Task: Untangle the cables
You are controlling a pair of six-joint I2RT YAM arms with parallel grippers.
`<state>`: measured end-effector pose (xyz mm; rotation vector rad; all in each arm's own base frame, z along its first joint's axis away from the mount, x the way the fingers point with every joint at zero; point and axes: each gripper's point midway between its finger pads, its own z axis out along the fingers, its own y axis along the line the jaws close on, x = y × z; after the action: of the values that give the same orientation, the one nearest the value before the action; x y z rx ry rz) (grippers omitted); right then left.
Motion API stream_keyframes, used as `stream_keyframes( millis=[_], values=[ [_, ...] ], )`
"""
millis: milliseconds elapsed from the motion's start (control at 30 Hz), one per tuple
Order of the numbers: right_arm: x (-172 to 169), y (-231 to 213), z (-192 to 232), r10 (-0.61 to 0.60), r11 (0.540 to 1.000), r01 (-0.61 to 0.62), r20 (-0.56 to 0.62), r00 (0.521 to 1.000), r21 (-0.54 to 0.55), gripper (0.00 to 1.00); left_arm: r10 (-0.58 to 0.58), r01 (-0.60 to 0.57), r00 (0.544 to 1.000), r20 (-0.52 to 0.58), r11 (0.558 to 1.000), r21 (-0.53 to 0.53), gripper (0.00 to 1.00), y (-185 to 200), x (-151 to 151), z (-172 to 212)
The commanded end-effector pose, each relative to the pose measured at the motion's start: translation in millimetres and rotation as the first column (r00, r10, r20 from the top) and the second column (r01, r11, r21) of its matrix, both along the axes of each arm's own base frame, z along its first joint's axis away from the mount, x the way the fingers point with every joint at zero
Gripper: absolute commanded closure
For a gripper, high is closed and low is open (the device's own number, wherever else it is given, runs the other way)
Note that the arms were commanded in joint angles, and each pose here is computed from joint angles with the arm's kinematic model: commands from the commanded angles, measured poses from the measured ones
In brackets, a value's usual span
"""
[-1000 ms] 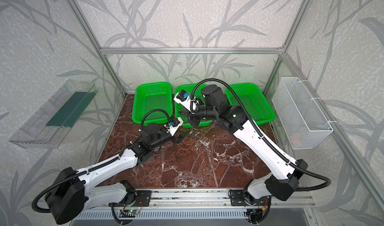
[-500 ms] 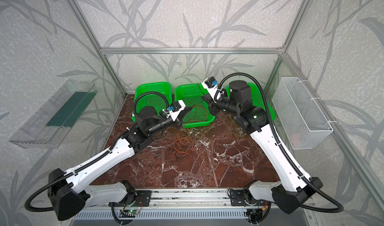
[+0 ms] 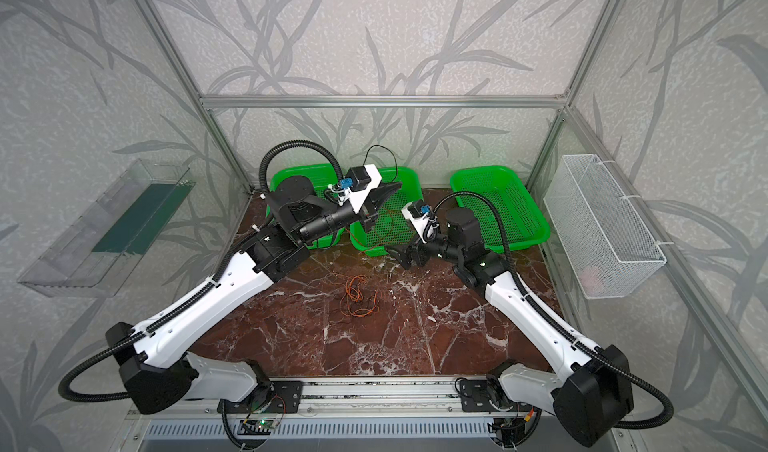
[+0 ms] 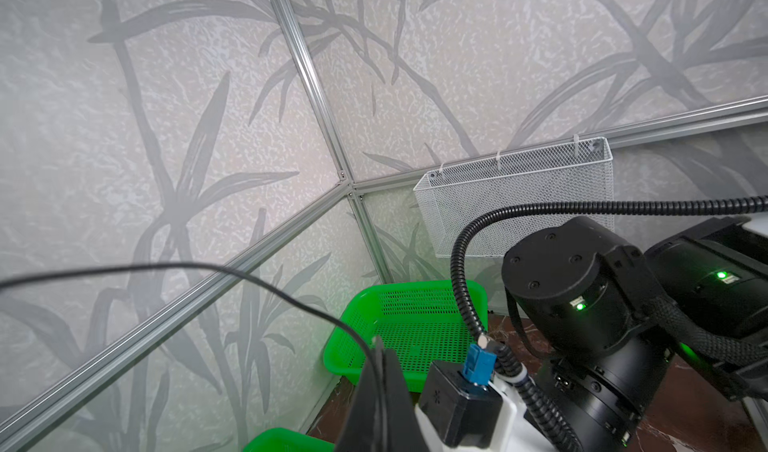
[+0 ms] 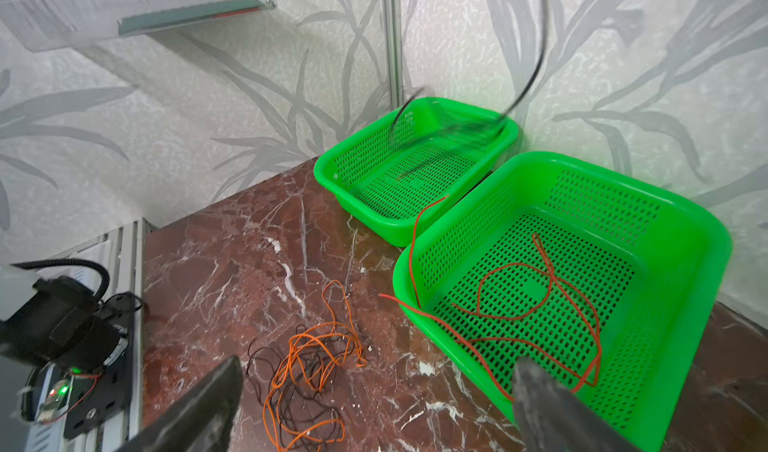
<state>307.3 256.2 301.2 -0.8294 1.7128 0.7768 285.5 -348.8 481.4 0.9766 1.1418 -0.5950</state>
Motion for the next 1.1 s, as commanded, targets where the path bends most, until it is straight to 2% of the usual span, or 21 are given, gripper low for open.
stream_keyframes(
  millis=[0, 67, 200, 300, 433, 600, 733, 833, 867, 933, 1067],
  values=[
    [7, -6, 50, -0.066, 0.991, 0.048, 0.147, 0.987, 0.125, 0.01, -0.026, 0.026, 0.999, -0.029, 1.000, 0.010, 1.00, -10, 0, -2],
    [4, -9, 47, -0.073, 0.991, 0.055, 0.150, 0.986, 0.122, 0.01, -0.039, 0.040, 0.998, -0.048, 0.999, 0.014, 1.00, -18, 4, -9],
    [-14, -22, 19, -0.086, 0.995, 0.083, 0.078, 0.993, 0.047, 0.01, -0.050, 0.050, 0.996, -0.067, 0.999, 0.003, 1.00, -37, 18, -16],
    [-30, -56, -4, -0.245, 0.968, 0.242, 0.034, 0.969, 0.059, 0.01, -0.056, 0.055, 0.996, -0.067, 0.998, -0.018, 1.00, -55, 35, -19],
    [-58, -98, -27, -0.388, 0.916, 0.378, 0.059, 0.920, 0.135, 0.01, -0.073, 0.069, 0.995, -0.063, 0.996, -0.062, 1.00, -85, 61, -20],
    [-81, -113, -44, -0.377, 0.926, 0.377, 0.097, 0.921, 0.019, 0.00, -0.108, 0.103, 0.993, -0.050, 0.989, -0.105, 1.00, -133, 97, -31],
    [-93, -104, -53, -0.311, 0.950, 0.309, 0.072, 0.948, 0.038, 0.01, -0.183, 0.177, 0.983, -0.012, 0.967, -0.184, 1.00, -179, 123, -37],
    [-101, -98, -64, -0.276, 0.959, 0.272, 0.048, 0.960, 0.076, 0.02, -0.190, 0.195, 0.981, 0.044, 0.949, -0.246, 1.00, -209, 135, -50],
    [-103, -99, -67, -0.277, 0.958, 0.273, 0.041, 0.960, 0.089, 0.03, -0.181, 0.194, 0.981, 0.074, 0.944, -0.268, 1.00, -216, 136, -57],
    [-110, -100, -71, -0.267, 0.960, 0.260, 0.049, 0.963, 0.108, 0.03, -0.161, 0.168, 0.986, 0.046, 0.948, -0.270, 1.00, -226, 145, -84],
    [-120, -110, -80, -0.293, 0.947, 0.282, 0.057, 0.954, 0.151, 0.04, -0.165, 0.165, 0.986, 0.017, 0.965, -0.206, 1.00, -257, 139, -143]
  ],
)
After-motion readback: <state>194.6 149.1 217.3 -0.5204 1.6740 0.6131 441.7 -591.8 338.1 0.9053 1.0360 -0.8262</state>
